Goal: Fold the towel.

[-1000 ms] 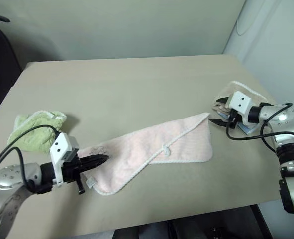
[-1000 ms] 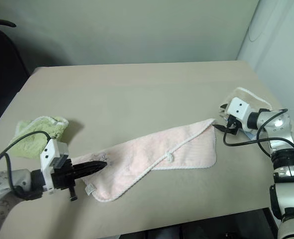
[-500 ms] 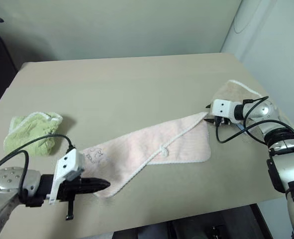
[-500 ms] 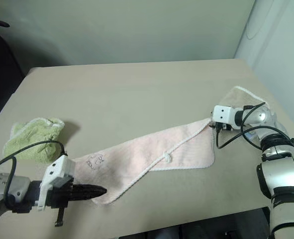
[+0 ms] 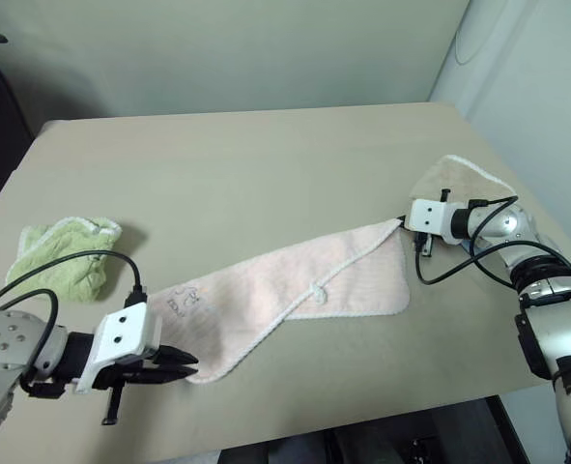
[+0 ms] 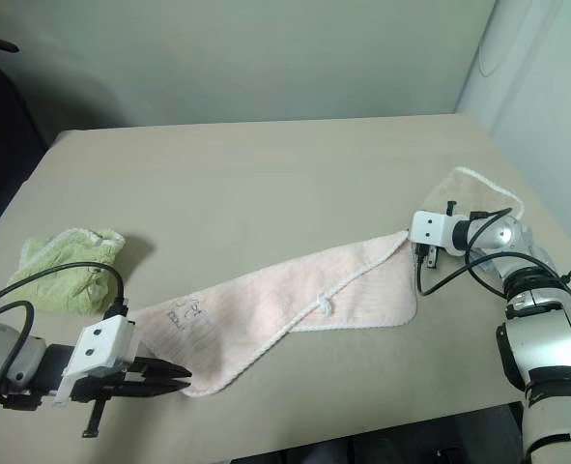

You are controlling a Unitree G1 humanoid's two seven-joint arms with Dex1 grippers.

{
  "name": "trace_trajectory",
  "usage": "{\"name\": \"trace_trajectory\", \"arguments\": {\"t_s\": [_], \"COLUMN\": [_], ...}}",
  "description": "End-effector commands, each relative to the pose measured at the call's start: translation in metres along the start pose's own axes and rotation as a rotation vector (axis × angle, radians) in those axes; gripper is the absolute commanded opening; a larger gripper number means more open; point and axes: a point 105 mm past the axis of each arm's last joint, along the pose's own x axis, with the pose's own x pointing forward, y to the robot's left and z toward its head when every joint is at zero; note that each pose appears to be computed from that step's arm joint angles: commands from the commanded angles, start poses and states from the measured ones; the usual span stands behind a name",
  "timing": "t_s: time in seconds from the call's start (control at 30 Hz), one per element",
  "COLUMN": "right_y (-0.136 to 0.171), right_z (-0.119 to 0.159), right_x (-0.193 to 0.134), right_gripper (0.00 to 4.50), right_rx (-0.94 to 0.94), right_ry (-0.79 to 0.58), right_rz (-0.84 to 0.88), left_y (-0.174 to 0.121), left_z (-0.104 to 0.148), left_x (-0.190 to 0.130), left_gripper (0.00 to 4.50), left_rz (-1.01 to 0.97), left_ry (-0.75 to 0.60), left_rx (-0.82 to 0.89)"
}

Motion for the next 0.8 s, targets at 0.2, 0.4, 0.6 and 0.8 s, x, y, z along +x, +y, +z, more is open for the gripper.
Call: {"name": "trace_trajectory", "arguments": {"t_s": [0.2, 0.4, 0.6, 0.8], "right_y": [-0.011, -0.006, -0.003, 0.000], "right_z": [0.012, 0.012, 0.015, 0.015], "right_x": [-0.004, -0.004, -0.002, -0.001], "right_gripper": [0.00, 0.00, 0.00, 0.00], "right_rx": [-0.027, -0.020, -0.014, -0.016], "right_ry": [-0.063, -0.077, -0.096, -0.098], "right_rz": [-0.067, -0.067, -0.060, -0.048], "left_y": [0.010, 0.013, 0.020, 0.023], "left_z": [-0.016, -0.030, -0.035, -0.028], "left_x": [0.011, 0.026, 0.033, 0.030], "left_gripper": [3.78, 4.14, 3.53, 1.42], "left_rz": [-0.063, -0.055, -0.006, 0.045], "left_ry": [0.141, 0.169, 0.145, 0.076], "left_rx": [0.167, 0.215, 0.214, 0.172]}}
